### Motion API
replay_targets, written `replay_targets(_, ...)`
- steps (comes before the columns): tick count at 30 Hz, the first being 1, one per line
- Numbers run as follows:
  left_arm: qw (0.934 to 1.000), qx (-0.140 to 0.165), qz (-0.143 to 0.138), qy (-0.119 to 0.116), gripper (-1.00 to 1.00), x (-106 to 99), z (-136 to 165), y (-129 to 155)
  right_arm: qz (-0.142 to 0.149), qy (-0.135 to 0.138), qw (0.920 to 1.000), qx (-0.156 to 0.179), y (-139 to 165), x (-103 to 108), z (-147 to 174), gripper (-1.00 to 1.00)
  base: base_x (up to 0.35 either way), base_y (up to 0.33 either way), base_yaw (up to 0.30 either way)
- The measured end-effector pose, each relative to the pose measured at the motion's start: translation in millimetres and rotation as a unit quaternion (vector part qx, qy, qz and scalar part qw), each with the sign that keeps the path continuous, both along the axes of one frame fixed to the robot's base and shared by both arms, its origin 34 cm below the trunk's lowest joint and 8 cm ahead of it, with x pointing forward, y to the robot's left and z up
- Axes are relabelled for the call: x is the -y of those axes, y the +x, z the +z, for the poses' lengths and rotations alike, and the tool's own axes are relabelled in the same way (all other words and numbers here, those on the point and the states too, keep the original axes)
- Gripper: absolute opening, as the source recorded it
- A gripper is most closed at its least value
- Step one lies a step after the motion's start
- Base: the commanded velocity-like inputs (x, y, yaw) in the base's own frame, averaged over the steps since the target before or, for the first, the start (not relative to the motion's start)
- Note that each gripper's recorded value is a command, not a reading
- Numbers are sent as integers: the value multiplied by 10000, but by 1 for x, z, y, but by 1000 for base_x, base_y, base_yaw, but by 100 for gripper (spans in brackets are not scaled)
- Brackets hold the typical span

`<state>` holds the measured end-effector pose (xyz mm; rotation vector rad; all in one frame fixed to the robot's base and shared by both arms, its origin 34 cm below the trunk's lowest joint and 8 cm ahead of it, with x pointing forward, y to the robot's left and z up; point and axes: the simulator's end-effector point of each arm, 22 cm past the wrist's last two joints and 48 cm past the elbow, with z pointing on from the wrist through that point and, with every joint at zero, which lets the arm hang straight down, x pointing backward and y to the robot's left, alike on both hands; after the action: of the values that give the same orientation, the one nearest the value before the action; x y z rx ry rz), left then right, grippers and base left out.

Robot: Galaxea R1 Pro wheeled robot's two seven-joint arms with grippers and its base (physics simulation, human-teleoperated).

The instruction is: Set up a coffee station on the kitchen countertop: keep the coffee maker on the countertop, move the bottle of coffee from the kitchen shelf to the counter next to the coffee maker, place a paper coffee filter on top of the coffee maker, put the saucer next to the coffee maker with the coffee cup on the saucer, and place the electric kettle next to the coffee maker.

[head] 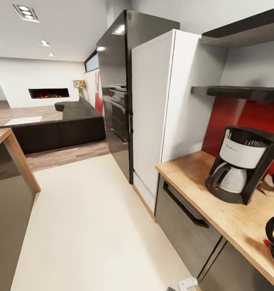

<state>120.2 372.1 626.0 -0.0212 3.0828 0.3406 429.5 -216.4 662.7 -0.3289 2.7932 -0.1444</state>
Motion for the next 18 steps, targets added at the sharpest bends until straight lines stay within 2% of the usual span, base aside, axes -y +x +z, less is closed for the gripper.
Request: replay_targets(18,10000,-1,-3,-3,100,0,0,0,0,7,10000,3,0,0,0,-100,241,270,0)
